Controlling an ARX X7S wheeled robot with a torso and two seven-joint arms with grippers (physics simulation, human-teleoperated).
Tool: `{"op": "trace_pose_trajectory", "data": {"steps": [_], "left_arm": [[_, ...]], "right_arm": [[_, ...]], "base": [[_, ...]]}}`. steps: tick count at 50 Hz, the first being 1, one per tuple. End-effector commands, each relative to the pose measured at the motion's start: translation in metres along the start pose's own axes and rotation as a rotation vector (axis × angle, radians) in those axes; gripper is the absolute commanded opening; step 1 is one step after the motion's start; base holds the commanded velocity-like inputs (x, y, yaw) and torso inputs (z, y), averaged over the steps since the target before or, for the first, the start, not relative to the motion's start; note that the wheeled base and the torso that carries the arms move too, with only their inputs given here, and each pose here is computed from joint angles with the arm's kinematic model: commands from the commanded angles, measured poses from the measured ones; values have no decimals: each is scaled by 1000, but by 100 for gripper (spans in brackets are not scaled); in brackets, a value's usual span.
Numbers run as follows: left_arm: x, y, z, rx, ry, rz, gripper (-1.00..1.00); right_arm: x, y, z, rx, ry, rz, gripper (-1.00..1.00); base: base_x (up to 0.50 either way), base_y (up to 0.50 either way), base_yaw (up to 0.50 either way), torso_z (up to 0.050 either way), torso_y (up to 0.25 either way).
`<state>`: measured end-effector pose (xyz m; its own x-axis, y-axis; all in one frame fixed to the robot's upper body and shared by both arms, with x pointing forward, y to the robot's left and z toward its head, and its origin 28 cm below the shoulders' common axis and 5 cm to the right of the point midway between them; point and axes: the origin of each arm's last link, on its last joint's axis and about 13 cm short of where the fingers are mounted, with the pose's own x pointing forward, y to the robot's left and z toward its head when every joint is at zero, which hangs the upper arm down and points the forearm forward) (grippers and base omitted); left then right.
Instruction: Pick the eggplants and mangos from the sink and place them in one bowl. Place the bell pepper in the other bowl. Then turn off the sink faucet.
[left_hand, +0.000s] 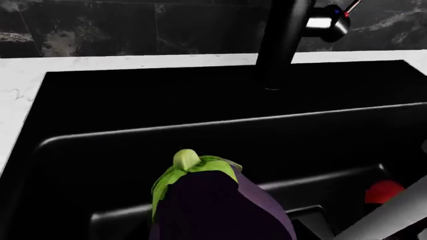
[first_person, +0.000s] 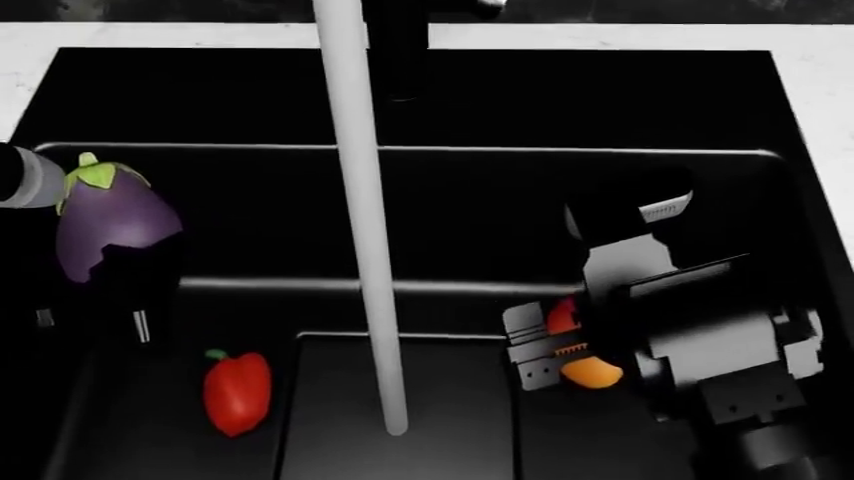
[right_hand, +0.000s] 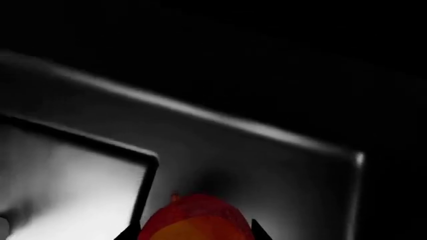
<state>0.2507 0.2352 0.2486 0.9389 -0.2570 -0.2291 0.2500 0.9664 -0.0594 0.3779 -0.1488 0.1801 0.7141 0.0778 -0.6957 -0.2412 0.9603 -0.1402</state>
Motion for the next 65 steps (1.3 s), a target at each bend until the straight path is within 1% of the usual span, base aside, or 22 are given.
{"op": "trace_pose_trajectory", "data": {"steps": [1,2,4,9,12,14,15,20,22,26,29,33,43,50,54,56,57,58,59,62,63,65], "left_arm": [[-12,7,18,21,-10,-43,-100],[-9,-2,14,24,-7,-42,-100],[-9,-4,14,18,-12,-41,-100],[-10,0,13,-16,-20,-49,-100],[-10,0,15,-21,-23,-51,-100],[-10,-1,15,-22,-22,-50,-100],[-10,-1,14,-19,-22,-49,-100],[-10,1,15,-20,-23,-47,-100],[-10,-1,15,-15,-23,-46,-100],[-8,-1,16,-14,-33,-39,-100],[-8,-1,16,-14,-29,-42,-100],[-8,0,16,-9,-29,-37,-100],[-9,-1,14,-10,-32,-36,-100],[-9,-1,15,-9,-34,-34,-100],[-9,-1,12,-5,-30,-36,-100],[-8,-1,11,12,-27,-39,-100],[-6,-2,11,38,-35,-29,-100],[-5,-2,10,50,-42,-17,-100],[-3,-3,9,31,-26,-19,-100],[-3,1,6,36,-44,-11,-100],[-3,0,4,60,-82,2,-100],[-4,-2,3,49,-88,0,-100]], "right_arm": [[-27,4,11,-20,-68,23,-100],[-30,4,12,-17,-73,22,-100],[-35,3,12,-16,-73,19,-100],[-38,7,4,-4,-73,49,-100],[-43,7,2,7,-108,47,-100],[-49,6,4,64,-165,59,-100],[-51,6,4,75,-188,56,-100],[-64,3,3,68,-243,43,-100],[-67,3,2,62,-253,43,-100],[-69,4,-3,71,-278,46,-100],[-73,4,-4,40,-298,40,-100],[-78,2,-4,66,-373,33,-100],[-81,4,-7,86,-414,42,-100],[-83,2,-9,64,-441,12,-100],[-86,2,-9,93,-541,-1,-100],[-88,2,-10,65,-584,-24,-100],[-91,3,-11,49,-603,-12,-100],[-92,3,-12,50,-616,-13,-100],[-96,4,-13,45,-652,-23,-100],[-106,5,-17,38,-721,-24,-100],[-111,6,-20,32,-761,-37,-100],[-114,8,-26,12,-796,-47,-100]], "base": [[0,0,0,18,166],[0,0,0,18,164],[0,0,0,18,166],[0,0,0,19,166],[0,0,0,19,165],[0,0,0,19,166],[0,0,0,19,166],[0,0,0,19,165],[0,0,0,19,164],[0,0,0,19,166],[0,0,0,19,165],[0,0,0,19,165],[1,0,0,19,166],[0,0,0,19,165],[0,0,0,19,86],[0,0,0,17,5],[0,0,0,4,0],[0,0,0,0,0],[0,0,0,0,0],[0,0,0,0,0],[0,0,0,0,0],[0,0,0,0,0]]}}
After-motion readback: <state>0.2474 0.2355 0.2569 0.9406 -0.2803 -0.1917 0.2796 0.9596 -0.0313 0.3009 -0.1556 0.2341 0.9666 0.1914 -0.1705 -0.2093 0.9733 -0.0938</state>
